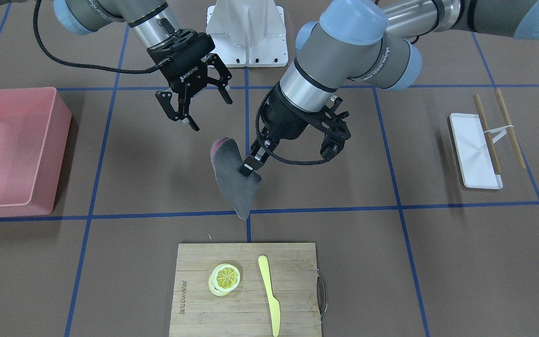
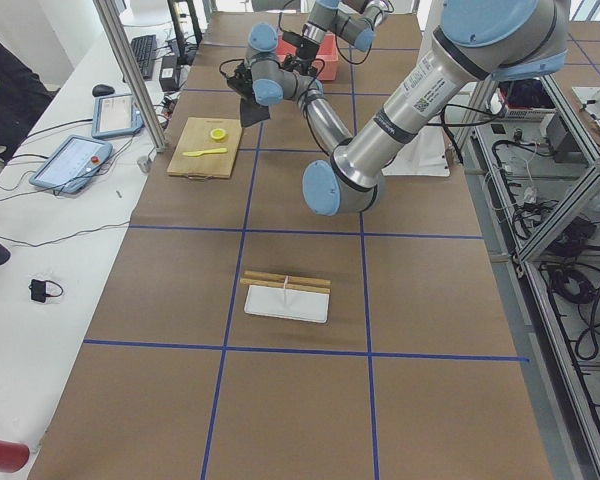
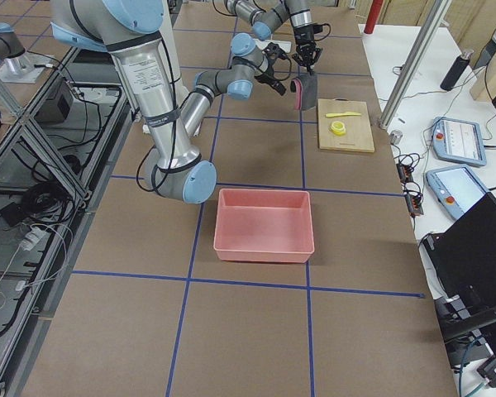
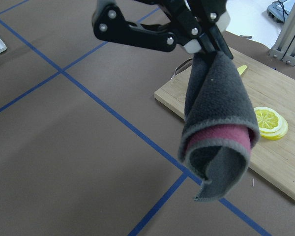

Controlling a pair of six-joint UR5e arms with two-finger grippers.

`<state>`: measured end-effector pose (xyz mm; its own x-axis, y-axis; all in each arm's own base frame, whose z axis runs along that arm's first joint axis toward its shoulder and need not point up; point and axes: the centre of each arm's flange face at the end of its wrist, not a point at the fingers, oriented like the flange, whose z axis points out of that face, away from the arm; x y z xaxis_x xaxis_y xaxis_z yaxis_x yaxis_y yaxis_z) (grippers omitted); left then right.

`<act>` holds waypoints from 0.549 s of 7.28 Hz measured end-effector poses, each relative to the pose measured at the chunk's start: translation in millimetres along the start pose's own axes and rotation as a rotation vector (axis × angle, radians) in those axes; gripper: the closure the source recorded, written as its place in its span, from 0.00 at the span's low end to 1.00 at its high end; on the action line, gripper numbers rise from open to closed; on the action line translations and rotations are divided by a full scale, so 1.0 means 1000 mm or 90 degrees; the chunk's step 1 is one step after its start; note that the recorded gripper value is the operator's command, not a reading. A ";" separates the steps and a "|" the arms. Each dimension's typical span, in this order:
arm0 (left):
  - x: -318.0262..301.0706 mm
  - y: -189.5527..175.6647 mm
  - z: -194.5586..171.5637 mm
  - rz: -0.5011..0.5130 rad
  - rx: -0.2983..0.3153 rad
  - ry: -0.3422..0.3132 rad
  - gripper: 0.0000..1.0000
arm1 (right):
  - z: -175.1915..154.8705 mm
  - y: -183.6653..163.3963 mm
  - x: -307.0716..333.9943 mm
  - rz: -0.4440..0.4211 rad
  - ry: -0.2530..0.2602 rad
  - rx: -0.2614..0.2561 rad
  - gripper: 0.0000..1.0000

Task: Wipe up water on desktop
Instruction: 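Carry the cloth toward the cutting board while the right arm reaches toward it, then grasp the cloth with the right gripper while the left gripper releases it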

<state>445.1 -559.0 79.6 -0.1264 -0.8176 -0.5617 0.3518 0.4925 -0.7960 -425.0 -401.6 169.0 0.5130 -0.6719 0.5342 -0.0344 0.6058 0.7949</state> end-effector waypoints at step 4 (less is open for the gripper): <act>-0.018 0.018 -0.019 0.004 -0.054 -0.037 1.00 | 0.011 0.005 0.008 0.001 0.029 -0.001 0.02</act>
<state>435.6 -530.1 71.3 -0.0695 -0.8290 -0.5549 0.2725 0.5193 -0.8100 -430.7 -409.1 180.4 0.5510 -0.6512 0.5219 -0.0343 0.6072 0.7938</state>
